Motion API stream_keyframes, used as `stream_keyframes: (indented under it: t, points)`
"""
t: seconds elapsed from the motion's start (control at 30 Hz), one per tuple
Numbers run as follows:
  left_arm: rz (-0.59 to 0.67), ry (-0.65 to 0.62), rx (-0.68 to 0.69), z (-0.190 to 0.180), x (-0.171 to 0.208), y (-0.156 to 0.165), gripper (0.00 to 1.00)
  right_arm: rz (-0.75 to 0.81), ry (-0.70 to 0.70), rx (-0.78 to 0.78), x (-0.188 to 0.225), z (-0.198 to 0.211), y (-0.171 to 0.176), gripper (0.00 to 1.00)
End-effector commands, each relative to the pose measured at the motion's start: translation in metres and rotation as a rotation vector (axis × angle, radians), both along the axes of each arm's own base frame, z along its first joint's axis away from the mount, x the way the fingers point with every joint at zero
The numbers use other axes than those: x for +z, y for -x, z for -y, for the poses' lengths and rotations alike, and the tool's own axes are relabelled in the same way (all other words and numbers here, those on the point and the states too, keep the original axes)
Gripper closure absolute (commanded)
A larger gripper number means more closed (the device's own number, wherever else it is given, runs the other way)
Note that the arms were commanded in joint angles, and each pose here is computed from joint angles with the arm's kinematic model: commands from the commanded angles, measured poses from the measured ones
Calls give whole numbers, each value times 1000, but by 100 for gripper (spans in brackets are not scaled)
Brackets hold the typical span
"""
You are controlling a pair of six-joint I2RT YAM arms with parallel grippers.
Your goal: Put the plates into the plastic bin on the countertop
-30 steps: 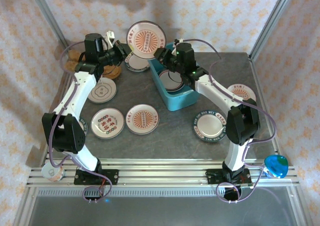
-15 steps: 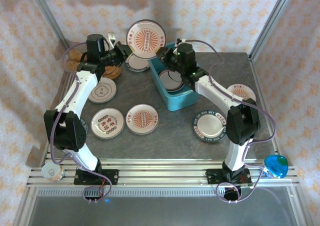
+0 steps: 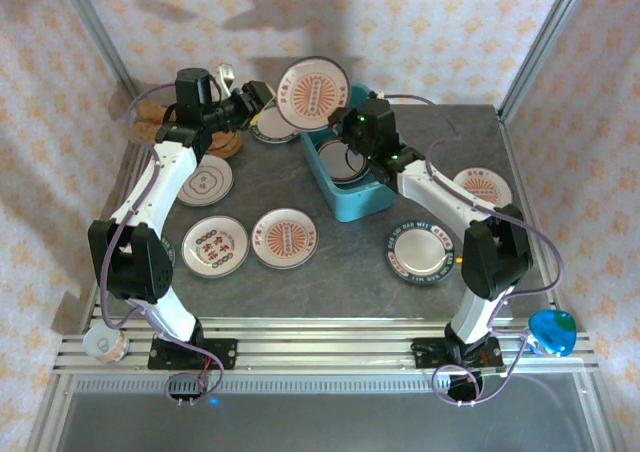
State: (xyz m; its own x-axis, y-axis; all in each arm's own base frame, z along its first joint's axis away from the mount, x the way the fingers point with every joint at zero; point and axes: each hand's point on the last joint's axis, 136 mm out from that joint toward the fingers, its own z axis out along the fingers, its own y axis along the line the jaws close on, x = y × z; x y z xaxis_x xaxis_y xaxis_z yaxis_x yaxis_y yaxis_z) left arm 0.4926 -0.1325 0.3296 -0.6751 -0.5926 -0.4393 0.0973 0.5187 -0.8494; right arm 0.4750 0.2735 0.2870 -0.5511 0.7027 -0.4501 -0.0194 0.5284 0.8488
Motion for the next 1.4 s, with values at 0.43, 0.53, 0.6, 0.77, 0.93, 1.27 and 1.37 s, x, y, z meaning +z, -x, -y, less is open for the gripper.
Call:
stream_keyframes:
  t: [0.43,0.53,0.6,0.77,0.93,1.27,1.37]
  points:
    - [-19,-110,34,-9,-28,1,36,-175,62,-377,-30,90,34,100]
    - [-47,-141,37,-10,-43,6,36,-208,69,-385,-39,89,32,100]
    - [-65,-154,36,-11,-53,8,36,-233,73,-378,-46,85,29,100]
    - [-103,-189,30,-12,-71,14,37,-298,62,-344,-65,68,21,100]
    - [-144,-246,42,-19,-86,20,37,-342,71,-347,-79,57,18,100]
    - [-217,-290,36,-23,-112,26,38,-433,64,-350,-103,41,9,100]
    - [-224,-299,32,-23,-115,28,38,-444,55,-355,-106,38,6,100]
